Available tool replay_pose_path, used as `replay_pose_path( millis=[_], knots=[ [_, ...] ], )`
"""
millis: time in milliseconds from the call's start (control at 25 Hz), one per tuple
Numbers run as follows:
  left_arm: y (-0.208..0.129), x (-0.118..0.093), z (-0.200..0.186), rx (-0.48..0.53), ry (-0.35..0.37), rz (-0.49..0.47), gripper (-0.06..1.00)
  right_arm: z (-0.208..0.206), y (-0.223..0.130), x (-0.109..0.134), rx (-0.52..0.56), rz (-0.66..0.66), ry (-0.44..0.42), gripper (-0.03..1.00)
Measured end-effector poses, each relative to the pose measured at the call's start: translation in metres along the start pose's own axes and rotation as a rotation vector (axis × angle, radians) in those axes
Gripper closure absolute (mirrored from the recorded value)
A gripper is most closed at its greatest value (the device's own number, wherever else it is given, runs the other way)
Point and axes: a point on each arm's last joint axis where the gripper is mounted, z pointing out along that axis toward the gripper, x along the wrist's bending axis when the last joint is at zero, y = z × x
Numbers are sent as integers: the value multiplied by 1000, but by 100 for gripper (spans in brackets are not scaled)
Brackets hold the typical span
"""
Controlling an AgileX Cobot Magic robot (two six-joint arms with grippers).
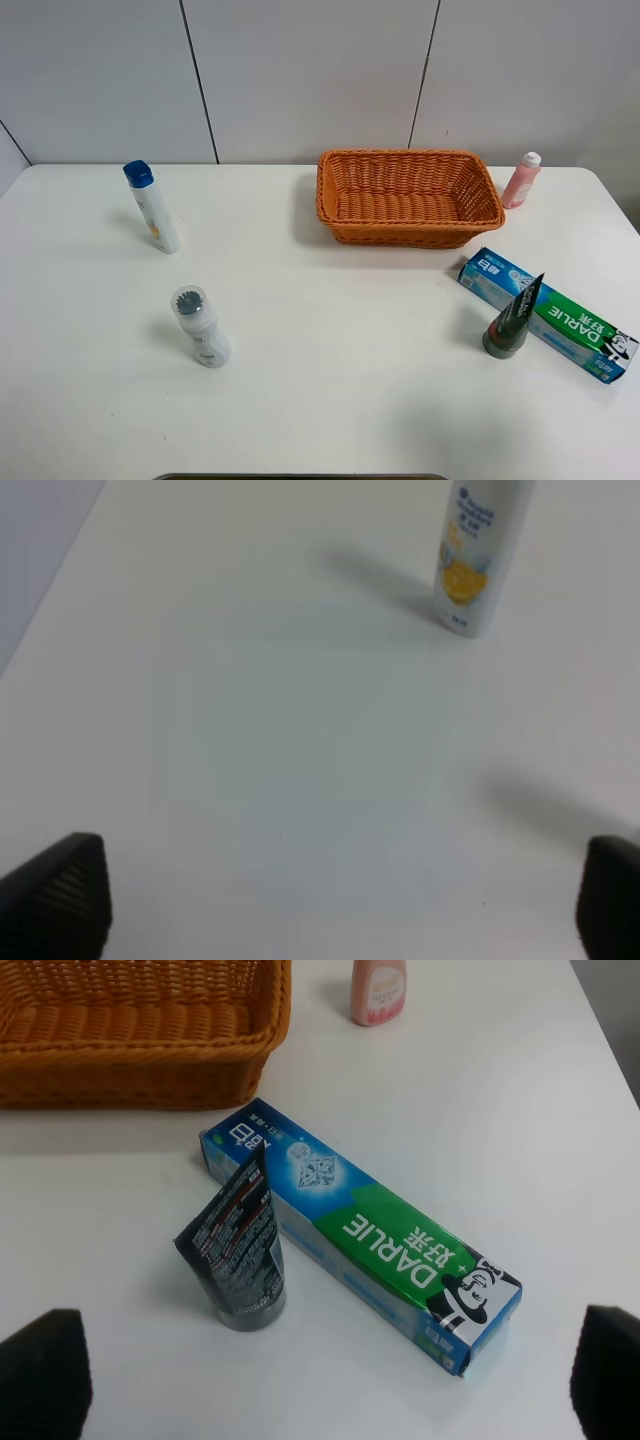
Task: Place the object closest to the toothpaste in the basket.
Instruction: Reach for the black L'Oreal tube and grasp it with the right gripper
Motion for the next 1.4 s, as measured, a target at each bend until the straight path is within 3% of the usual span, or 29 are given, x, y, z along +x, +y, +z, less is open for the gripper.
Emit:
replay_pose_path(
  millis=[360, 600, 1040, 1400],
  knots=[
    [0, 0, 0, 0, 0, 0, 1, -3, 3, 0, -20, 11, 5, -2],
    [0, 0, 0, 0, 0, 0, 1, -11, 40, -2, -27, 70, -14, -2],
    [0, 0, 0, 0, 0, 0, 1, 33, 103, 0, 171, 315, -44, -2],
    [0, 0, 0, 0, 0, 0, 1, 104, 120, 9, 443, 417, -42, -2]
  ],
)
